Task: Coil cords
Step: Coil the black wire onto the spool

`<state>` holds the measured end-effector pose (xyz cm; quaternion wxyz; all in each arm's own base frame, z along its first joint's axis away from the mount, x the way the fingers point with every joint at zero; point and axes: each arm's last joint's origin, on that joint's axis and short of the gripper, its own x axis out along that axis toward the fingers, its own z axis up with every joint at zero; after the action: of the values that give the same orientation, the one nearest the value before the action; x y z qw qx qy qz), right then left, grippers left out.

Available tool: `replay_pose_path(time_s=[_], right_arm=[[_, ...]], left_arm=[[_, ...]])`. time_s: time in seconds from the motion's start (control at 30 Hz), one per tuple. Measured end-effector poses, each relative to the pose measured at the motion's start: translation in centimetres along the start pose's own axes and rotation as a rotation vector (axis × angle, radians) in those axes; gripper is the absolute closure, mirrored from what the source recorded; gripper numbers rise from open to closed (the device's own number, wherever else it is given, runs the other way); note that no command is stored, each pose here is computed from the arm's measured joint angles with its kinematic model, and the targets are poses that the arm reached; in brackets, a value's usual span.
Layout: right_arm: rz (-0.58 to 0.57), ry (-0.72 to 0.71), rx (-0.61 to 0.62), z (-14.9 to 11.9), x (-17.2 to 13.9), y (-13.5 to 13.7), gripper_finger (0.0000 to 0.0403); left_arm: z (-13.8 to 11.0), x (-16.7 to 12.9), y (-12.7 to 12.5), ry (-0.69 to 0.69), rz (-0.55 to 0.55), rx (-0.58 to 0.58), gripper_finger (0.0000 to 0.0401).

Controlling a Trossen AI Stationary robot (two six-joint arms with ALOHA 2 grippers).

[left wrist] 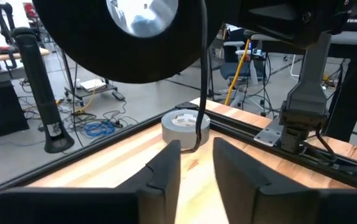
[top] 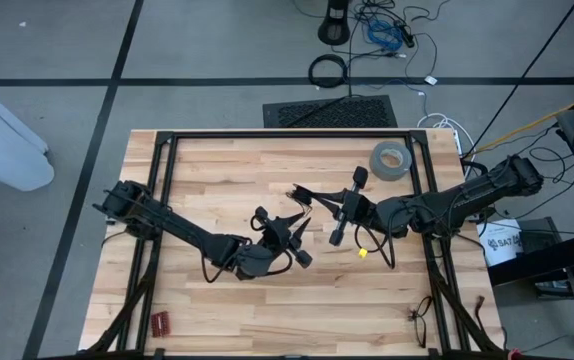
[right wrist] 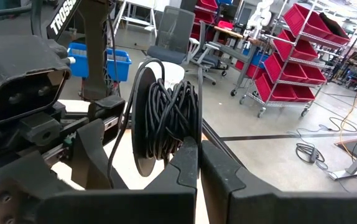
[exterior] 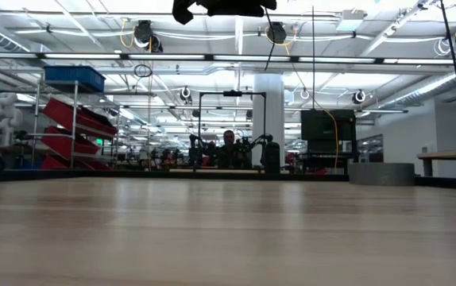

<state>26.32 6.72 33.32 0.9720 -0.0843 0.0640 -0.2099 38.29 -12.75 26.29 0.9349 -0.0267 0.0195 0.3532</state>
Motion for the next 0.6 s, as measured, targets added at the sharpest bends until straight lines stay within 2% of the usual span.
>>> replay_pose_path(time_s=[0.23,0.43,0.6], right_arm=[[0.0,0.0,0.0,0.0,0.0,0.0,0.0403],[0.002,0.002,-0.002,0.0,0.0,0.0,0.0403],[0.004,0.014,-0.006,-0.2,0.0,0.0,0.0403]], left_arm=[[0.3,0.0,0.0,-0.019,0.008,0.002,0.0389],[0.6,0.0,-0.1,-0.036,0.005,0.006,0.0392],[1.7,-1.2,-0.7,-0.095,-0.046,-0.023,0.0397]])
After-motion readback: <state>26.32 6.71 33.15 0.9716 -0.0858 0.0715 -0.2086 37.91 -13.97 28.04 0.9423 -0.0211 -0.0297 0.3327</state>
